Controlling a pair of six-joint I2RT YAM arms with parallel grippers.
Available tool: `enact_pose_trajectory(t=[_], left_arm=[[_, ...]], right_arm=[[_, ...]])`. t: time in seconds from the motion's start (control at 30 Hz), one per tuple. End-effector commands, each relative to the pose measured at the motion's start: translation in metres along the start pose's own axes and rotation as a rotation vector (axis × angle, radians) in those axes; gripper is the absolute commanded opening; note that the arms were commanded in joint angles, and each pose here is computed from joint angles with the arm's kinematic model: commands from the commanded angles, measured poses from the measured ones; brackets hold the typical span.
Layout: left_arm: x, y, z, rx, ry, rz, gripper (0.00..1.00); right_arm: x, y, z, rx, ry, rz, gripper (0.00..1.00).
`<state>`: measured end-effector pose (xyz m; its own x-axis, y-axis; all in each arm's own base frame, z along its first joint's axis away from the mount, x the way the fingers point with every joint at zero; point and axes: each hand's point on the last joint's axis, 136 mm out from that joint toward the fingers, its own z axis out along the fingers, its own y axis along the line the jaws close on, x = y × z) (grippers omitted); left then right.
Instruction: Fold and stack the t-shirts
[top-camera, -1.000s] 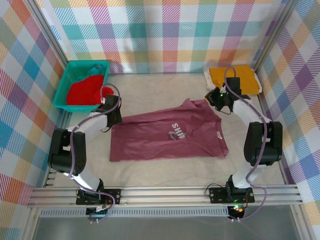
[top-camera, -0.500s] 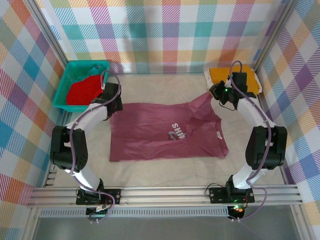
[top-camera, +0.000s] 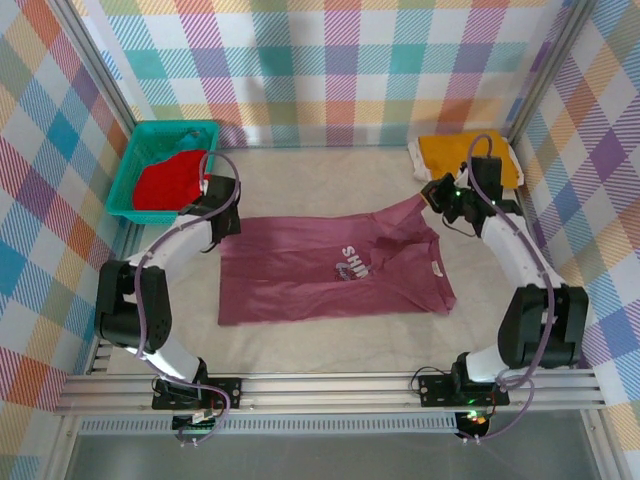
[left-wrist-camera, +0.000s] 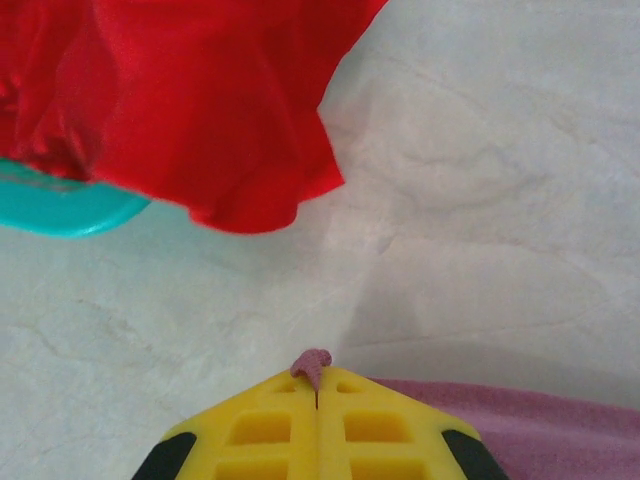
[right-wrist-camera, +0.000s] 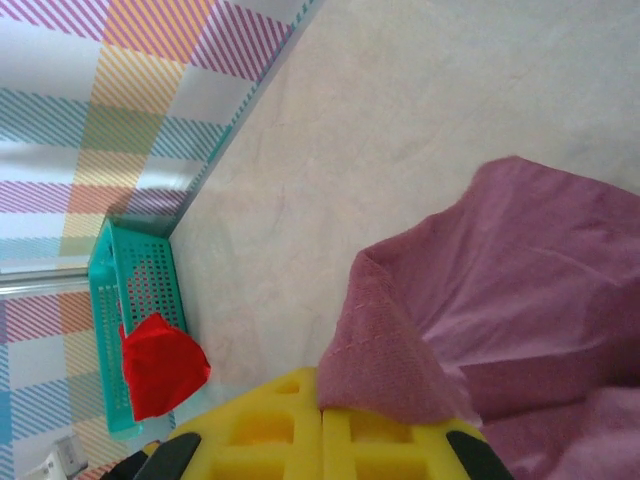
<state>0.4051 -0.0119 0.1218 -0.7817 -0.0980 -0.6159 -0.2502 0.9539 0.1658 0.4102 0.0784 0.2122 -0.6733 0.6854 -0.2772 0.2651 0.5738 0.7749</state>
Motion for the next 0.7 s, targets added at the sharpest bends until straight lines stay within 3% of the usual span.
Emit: enact_pose_trajectory(t=[0.0, 0.57, 0.63, 0.67], left_arm=[[0.005, 0.011, -0.012, -0.040, -0.009, 0.004, 0.00], [0.063, 0.014, -0.008, -0.077, 0.120, 0.034, 0.03], [0.073, 0.017, -0.011, -0.082, 0.141, 0.016, 0.06], [0.078, 0.019, -0.012, -0.089, 0.151, 0.013, 0.13]], right_arm=[[0.012, -0.006, -0.018, 0.009, -0.003, 0.039, 0.00], [0.063, -0.059, -0.026, 0.104, 0.101, 0.096, 0.00], [0.071, -0.068, -0.028, 0.127, 0.115, 0.105, 0.00], [0.077, -0.072, -0.030, 0.133, 0.128, 0.109, 0.04]])
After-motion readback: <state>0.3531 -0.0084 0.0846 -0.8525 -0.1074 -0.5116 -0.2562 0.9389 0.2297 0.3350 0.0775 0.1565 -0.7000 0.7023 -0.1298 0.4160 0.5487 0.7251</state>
